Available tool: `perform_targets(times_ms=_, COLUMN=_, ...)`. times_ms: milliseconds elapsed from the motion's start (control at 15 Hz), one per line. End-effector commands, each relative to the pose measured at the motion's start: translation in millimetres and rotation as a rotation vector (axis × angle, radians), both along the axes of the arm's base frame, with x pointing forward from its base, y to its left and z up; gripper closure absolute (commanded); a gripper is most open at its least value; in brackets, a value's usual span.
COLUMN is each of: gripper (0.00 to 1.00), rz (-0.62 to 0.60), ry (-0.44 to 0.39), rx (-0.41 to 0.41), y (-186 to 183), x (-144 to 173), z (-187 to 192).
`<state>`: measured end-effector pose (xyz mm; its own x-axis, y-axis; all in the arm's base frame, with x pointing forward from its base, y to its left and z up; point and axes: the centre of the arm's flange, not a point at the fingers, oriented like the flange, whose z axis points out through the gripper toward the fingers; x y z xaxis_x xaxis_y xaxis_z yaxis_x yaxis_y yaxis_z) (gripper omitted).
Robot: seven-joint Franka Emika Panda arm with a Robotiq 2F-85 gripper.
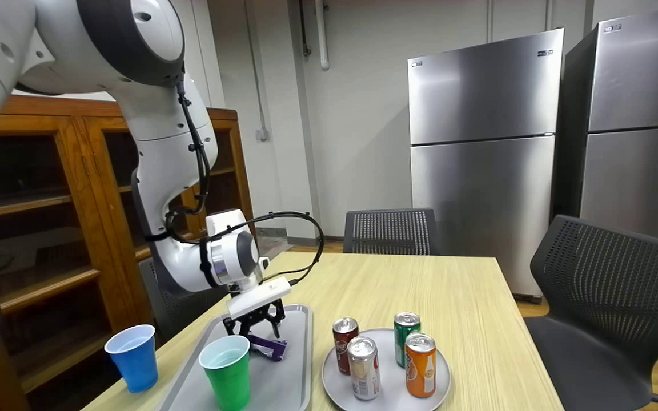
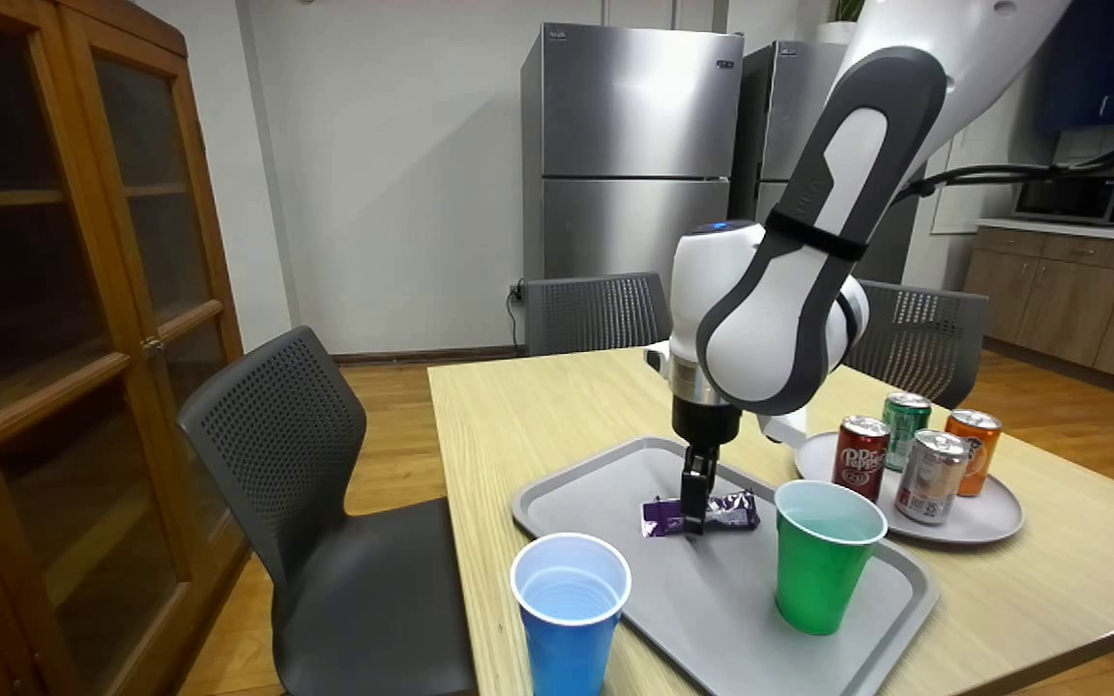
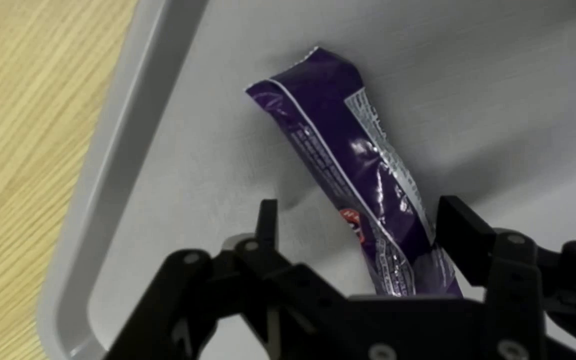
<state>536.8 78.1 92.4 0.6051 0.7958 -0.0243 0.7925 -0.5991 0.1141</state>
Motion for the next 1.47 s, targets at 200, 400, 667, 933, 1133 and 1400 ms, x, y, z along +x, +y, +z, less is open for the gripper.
perform_targets(times_ms=200, gripper=0.73, rz=0.024, ry=0.007, rx=-0.023, y=2.3, x=5.3, z=-4.0)
perform_targets(times_ms=400, gripper=0.96, rz=0.024, ry=0.003, rx=-0.022, y=5.2, x=5.3, z=1.1)
perform_targets(times_ms=667, gripper=0.96, rz=0.016, ry=-0.013, rx=-0.019, y=8.8, x=10.1, z=13.0)
perform_targets(times_ms=933, gripper=0.96, rz=0.009, ry=-0.035, rx=-0.017, y=15.2, x=19.9, z=23.7)
perform_targets(times_ms=1133, gripper=0.96, rz=0.011, ry=-0.057, rx=-0.017, y=25.3, x=31.9, z=32.8)
perform_targets(times_ms=1400, gripper=0.96, rz=0.023, ry=-0.085, rx=-0.019, y=48.2, x=49.4, z=44.2)
